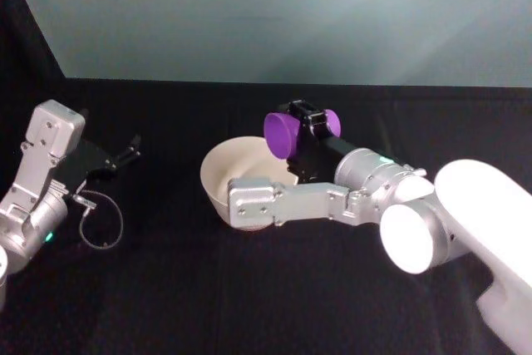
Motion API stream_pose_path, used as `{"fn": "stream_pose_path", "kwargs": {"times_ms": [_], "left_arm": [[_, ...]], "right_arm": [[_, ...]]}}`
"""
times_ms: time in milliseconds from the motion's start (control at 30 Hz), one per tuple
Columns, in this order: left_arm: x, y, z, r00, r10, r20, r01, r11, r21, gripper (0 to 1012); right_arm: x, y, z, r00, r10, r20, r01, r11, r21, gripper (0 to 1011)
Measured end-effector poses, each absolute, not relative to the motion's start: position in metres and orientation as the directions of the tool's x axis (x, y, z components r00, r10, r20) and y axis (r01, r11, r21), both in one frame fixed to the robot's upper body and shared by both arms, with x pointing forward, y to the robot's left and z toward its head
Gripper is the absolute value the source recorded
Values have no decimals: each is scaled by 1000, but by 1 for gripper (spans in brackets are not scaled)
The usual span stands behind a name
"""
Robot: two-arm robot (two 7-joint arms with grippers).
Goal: Pick up the cup and pour the mung beans from the cup into the bowl.
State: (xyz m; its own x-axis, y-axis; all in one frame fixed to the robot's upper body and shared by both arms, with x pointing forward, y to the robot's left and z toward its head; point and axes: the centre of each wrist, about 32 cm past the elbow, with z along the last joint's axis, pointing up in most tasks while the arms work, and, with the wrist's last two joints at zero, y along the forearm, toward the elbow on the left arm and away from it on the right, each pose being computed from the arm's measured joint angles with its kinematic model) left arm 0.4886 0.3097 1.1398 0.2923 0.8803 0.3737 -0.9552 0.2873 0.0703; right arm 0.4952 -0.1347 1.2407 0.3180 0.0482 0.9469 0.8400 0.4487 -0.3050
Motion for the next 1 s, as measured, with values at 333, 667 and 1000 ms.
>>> {"fn": "stream_pose_path", "kwargs": {"times_ms": [333, 667, 1000], "left_arm": [[489, 310, 1140, 292, 880, 374, -955, 287, 70, 1000], [489, 310, 1140, 292, 880, 374, -955, 287, 70, 1000], [489, 310, 1140, 292, 880, 374, -955, 287, 70, 1000]], "right_arm": [[490, -121, 1238, 257, 141, 956, 853, 432, -293, 729], [488, -111, 1233, 211, 211, 954, 865, 415, -283, 729], [485, -106, 1230, 184, 257, 949, 871, 405, -279, 729]]}}
